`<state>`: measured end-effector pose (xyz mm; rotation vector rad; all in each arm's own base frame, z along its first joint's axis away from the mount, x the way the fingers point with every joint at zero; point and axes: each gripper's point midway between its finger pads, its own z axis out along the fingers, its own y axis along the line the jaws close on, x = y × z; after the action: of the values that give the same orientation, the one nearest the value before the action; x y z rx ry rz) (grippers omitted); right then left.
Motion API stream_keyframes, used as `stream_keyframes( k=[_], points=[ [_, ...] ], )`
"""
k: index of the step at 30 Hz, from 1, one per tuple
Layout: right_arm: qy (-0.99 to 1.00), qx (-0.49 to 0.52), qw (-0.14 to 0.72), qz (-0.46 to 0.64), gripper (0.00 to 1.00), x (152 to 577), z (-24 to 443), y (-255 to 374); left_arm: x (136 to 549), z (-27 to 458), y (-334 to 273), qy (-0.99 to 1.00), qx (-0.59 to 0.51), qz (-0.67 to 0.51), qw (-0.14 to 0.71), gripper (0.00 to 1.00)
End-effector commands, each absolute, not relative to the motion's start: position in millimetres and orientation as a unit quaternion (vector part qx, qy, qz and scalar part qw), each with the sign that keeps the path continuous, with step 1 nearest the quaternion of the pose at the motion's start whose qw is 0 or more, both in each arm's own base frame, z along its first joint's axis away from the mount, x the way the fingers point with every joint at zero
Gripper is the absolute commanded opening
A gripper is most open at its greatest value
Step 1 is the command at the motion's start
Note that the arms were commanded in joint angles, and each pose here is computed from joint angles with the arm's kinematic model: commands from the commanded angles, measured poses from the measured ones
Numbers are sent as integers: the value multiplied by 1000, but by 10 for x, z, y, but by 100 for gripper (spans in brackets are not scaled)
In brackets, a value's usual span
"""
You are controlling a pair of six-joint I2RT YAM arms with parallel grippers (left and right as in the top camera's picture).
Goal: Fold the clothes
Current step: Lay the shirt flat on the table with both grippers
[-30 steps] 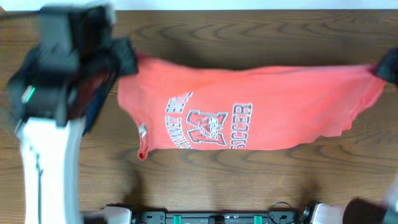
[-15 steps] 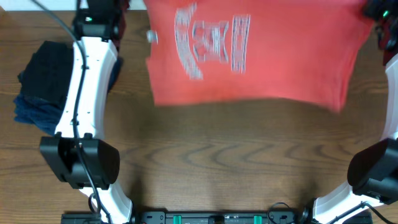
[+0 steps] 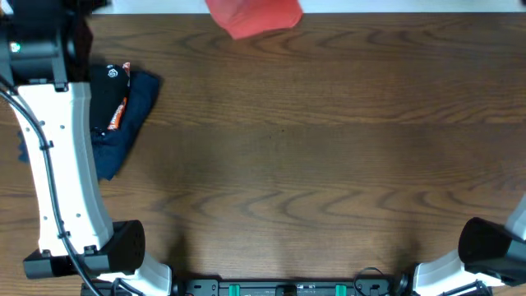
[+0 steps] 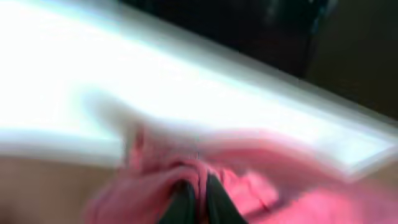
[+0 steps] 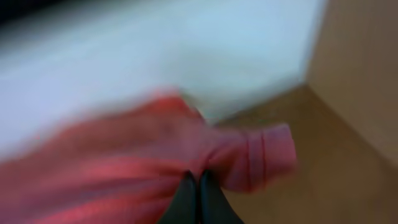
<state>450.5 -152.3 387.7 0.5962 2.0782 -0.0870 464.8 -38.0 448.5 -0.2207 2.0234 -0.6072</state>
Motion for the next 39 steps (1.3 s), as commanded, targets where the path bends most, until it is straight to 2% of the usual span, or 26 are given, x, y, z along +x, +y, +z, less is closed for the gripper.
stream_keyframes(
  k=[1, 5, 10, 13, 19, 23, 29, 39],
  points=[
    [881, 294, 335, -160, 1, 4208, 3079, -2021, 4490, 3721, -470, 897, -86, -247, 355, 6],
    [919, 285, 213, -168, 1, 3918, 2322, -1986, 4034, 2920, -573, 955, -90, -213, 187, 6],
    [944, 286, 72, -149, 1, 3407, 1369, -1804, 3532, 2081, -737, 976, -95, -197, 15, 6],
    [947, 297, -1, -126, 1, 3047, 942, -1648, 3091, 1616, -826, 974, -99, -181, -95, 6],
    [928, 339, -95, -121, 1, 2470, 511, -1493, 2321, 1110, -866, 957, -85, -154, -231, 6],
    [915, 366, -122, -121, 1, 2263, 409, -1477, 1974, 951, -772, 952, -87, -129, -262, 6],
    [907, 384, -131, -111, 1, 2126, 395, -1452, 1677, 947, -740, 959, -87, -134, -234, 6],
    [909, 394, -77, -110, 1, 2157, 662, -1458, 1510, 1156, -726, 970, -111, -143, -160, 6]
  ],
)
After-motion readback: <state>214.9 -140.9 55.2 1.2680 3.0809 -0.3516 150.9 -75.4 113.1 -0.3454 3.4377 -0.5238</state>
